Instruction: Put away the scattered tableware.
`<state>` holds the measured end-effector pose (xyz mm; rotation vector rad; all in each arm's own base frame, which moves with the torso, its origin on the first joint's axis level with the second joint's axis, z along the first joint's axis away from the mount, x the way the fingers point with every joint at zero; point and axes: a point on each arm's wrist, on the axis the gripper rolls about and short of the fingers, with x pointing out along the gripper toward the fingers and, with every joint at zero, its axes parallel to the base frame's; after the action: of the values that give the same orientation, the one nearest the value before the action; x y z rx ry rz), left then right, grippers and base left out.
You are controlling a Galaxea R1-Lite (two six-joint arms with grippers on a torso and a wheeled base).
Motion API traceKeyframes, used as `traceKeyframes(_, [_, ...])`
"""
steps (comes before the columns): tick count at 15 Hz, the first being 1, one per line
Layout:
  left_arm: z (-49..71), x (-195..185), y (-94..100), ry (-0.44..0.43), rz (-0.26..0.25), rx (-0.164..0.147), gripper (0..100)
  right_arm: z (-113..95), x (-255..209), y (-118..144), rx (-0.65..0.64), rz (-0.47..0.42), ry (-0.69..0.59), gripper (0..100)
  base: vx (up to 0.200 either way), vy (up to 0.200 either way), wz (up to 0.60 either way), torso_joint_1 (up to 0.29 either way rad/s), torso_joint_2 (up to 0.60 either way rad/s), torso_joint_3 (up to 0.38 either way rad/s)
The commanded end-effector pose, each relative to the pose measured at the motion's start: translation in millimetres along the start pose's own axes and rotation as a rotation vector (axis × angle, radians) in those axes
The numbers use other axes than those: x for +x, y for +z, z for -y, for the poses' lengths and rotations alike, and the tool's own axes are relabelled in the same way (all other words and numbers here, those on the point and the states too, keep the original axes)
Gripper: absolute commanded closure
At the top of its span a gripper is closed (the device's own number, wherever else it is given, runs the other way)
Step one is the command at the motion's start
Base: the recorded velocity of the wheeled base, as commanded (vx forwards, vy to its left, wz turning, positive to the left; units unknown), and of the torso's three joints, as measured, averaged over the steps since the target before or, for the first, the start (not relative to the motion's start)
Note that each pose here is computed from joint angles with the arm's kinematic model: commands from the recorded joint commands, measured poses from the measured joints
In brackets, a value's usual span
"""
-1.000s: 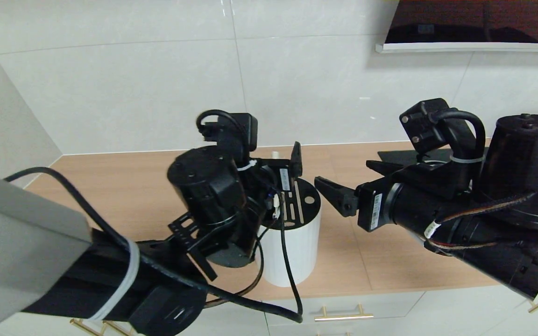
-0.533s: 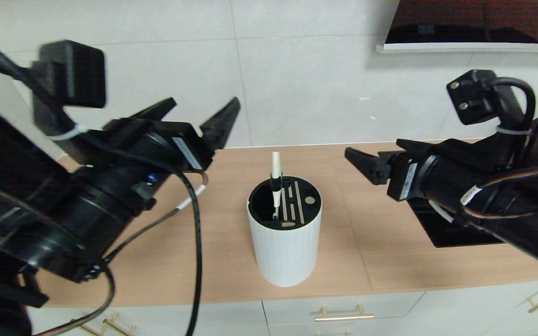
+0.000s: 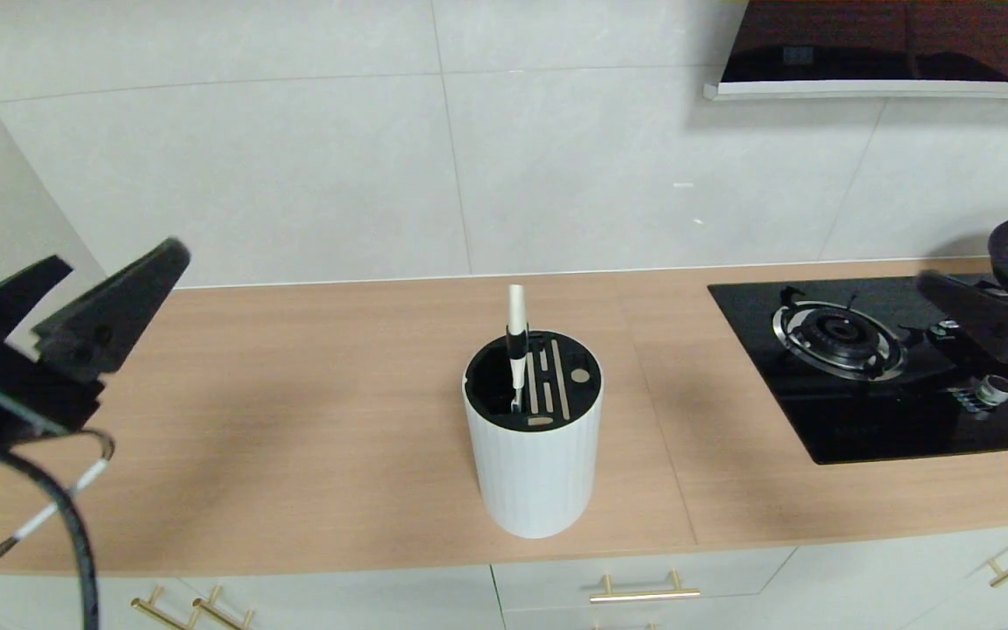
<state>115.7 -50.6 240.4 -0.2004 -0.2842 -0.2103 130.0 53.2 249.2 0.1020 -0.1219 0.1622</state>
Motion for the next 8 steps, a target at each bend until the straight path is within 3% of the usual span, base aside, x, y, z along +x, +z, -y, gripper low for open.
traceKeyframes(1, [-29.3, -106.8, -12.4, -0.021, -0.04, 0.021, 0, 34.6, -97.0, -11.3, -0.012, 0.16, -0.116, 0, 0.0, 0.0, 0.0, 0.0, 0.0, 0.0])
traceKeyframes(4, [-35.3, -166.2, -22.1, 0.012, -0.077, 0.069, 0, 41.4, -171.3, -21.5, -0.07, 0.186, -0.14, 0, 0.0, 0.0, 0.0, 0.0, 0.0, 0.0])
traceKeyframes(6, [-33.2, -181.4, -24.3, 0.028, -0.084, 0.084, 0, 44.2, -207.8, -28.1, -0.078, 0.137, -0.146, 0, 0.0, 0.0, 0.0, 0.0, 0.0, 0.0])
traceKeyframes(8, [-33.9, -180.5, -19.6, 0.149, -0.008, 0.086, 0, 42.8, -212.9, -24.0, -0.072, 0.112, -0.233, 0, 0.0, 0.0, 0.0, 0.0, 0.0, 0.0])
